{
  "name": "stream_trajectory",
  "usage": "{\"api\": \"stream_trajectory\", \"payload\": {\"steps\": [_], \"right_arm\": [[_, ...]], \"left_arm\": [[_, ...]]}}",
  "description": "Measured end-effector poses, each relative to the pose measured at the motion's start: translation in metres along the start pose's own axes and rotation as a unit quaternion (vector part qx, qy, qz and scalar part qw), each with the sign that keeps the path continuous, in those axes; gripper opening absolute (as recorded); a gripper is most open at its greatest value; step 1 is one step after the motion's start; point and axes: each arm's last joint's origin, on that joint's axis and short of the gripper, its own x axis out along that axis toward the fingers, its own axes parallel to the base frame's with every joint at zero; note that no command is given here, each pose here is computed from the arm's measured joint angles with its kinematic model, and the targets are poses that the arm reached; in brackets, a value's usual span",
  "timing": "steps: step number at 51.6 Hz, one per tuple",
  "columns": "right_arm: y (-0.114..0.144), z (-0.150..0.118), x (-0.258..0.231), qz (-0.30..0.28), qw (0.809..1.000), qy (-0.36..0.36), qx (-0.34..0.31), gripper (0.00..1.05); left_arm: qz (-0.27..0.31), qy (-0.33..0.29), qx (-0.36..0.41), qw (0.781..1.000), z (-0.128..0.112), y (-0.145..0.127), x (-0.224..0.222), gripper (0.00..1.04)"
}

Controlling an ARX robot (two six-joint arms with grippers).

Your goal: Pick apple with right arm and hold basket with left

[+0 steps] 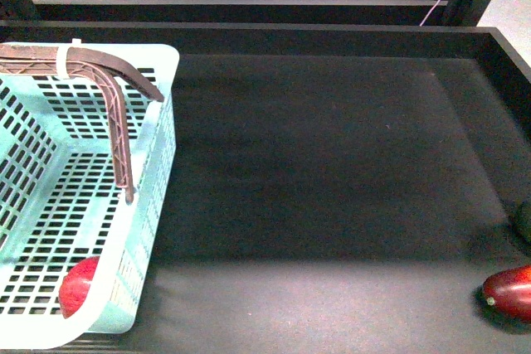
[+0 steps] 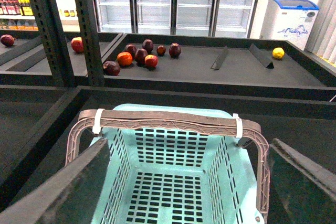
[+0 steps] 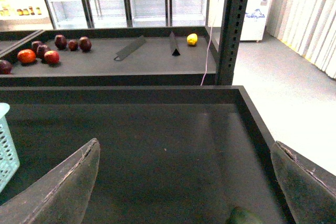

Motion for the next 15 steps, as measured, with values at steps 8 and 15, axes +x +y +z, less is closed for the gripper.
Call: {"api": "stream_trajectory", "payload": {"steps": [8,15], "right_arm": [[0.0,0.0,0.0,0.0,1.0,0.0,0.0,0.96],[0.0,0.0,0.0,0.0,1.0,0.0,0.0,0.96]], "left_arm": [[0.0,0.0,0.001,1.0,0.0,0.0,0.0,0.98],[0.0,0.0,0.001,1.0,0.0,0.0,0.0,0.98]]}}
